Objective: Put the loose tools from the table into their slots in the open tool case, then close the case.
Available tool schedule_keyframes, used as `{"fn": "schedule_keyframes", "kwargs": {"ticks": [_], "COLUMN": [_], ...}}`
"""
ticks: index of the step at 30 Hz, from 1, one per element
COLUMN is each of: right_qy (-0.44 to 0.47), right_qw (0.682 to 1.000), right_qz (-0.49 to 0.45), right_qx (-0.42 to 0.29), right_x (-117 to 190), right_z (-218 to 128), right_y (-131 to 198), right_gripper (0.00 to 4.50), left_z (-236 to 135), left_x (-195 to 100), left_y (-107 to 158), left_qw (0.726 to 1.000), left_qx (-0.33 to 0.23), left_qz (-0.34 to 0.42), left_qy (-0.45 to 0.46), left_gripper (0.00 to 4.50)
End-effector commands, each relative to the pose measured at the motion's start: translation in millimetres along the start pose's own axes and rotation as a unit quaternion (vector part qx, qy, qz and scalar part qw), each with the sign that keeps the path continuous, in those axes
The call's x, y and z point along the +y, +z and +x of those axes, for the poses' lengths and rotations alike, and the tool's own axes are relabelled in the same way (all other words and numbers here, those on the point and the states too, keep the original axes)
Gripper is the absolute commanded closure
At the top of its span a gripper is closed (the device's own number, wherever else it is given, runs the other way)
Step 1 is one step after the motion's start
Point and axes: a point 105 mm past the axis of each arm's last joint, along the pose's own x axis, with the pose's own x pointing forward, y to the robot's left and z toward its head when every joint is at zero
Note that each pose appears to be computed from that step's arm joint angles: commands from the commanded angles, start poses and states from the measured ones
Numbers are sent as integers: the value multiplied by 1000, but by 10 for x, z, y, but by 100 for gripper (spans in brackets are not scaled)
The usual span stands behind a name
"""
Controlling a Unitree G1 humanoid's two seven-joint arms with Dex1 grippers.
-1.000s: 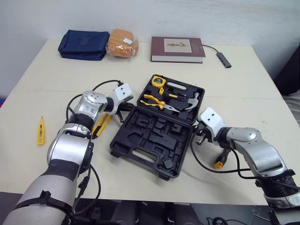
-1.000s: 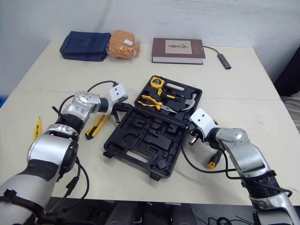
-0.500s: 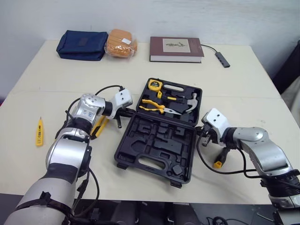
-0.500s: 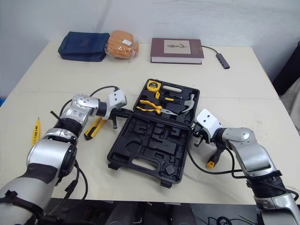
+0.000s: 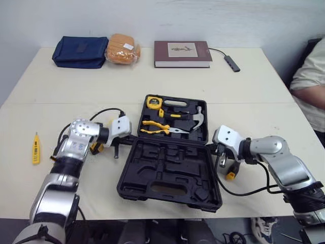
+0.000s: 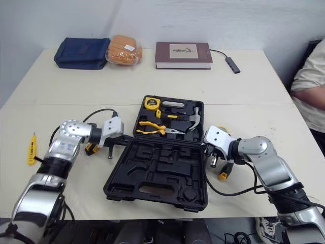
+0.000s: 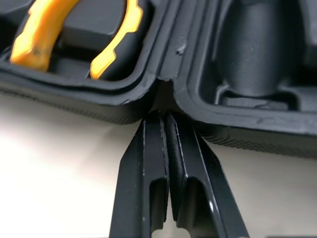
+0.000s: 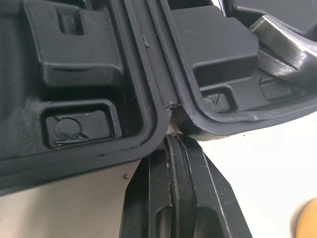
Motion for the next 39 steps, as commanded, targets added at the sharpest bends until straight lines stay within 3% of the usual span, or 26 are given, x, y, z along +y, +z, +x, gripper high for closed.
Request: {"fn": "schedule_keyframes", "kwargs": {"ticks": [1,8,21,27,39], "right_qy": [19,-30,-54,2,25], "right_qw": [999,999,997,994,993], "right_qz": [-46,-38,-54,-100,-104], "right_qx": [-21,11,16,-32,-56], "right_x": [53,-216,-327,-71,145], "right_z": [75,-46,-137,7,44], "right_y": [151,1,70,299,373], "right_gripper": [450,450,450,450,450], "left_z": [166,13,32,87,-91], "left_x": [-192,35,-27,-231,-307], "left_y": [-73,-88,116,246,-4], "left_qw": [999,998,996,997,997], "left_qx": [10,7,-35,-51,-2], "left_qz": [-19,-51,-64,-62,-70], "left_qy": [-26,45,45,-1,23], "left_gripper": [441,441,441,441,441]}}
